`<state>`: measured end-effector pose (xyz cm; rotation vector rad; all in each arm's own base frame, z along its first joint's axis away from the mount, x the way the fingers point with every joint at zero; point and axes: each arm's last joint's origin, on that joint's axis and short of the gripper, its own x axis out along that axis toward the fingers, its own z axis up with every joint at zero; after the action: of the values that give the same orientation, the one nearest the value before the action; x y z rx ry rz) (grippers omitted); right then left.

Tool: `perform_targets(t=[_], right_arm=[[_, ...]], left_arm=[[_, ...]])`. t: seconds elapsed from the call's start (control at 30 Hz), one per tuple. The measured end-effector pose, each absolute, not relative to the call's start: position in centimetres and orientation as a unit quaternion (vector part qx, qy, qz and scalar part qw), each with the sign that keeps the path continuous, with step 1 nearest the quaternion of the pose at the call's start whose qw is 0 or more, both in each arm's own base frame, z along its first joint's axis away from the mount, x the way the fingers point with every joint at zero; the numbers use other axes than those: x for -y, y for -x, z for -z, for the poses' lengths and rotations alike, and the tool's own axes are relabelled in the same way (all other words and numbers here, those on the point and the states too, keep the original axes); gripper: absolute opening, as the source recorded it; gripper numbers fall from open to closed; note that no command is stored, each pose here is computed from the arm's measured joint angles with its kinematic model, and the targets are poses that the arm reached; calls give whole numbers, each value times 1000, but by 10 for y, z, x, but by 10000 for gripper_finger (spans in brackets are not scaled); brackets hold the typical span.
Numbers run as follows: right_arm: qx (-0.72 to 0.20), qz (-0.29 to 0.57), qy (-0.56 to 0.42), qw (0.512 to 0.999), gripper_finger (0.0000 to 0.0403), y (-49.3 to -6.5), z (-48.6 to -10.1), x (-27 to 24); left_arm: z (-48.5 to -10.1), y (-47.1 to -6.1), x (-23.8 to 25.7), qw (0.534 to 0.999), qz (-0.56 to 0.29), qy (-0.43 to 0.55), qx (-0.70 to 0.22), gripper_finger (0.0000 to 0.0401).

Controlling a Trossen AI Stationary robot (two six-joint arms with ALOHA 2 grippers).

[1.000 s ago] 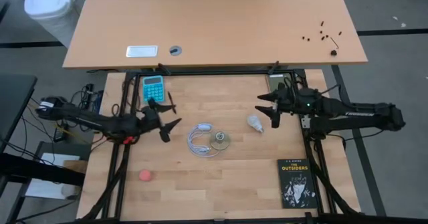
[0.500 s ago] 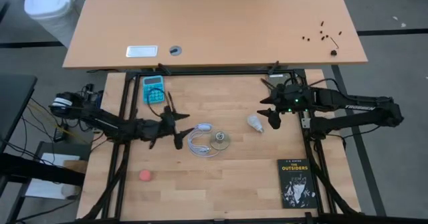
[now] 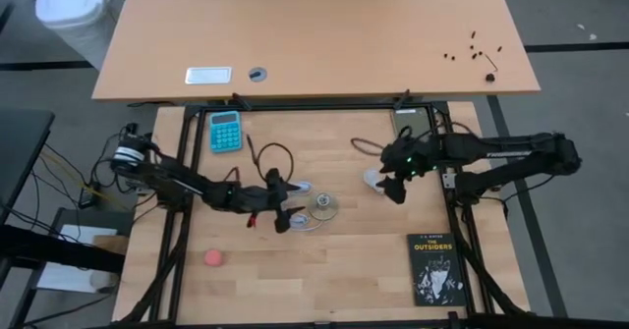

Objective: Screw lightbulb
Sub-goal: Insert the white lightbulb into the desk lamp

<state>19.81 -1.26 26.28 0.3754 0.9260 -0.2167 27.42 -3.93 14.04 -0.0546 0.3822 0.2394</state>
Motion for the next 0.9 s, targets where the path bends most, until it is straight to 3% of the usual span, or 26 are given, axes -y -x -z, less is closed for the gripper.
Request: perform_targets(t=[0.23,0.53,0.9], right_arm=[[-477,114,-115,864,247,-223,-240,-5],[-523,159,-139,825,248,-221,-228,6],[-530,181,-151,815,284,-215,-229,13]], left_arm=[[-114,-288,42,978,-118,56,-162,305],[-108,-320,48,980,-126,53,-143,286],[-115,-337,48,973,-151,21,-172,330]])
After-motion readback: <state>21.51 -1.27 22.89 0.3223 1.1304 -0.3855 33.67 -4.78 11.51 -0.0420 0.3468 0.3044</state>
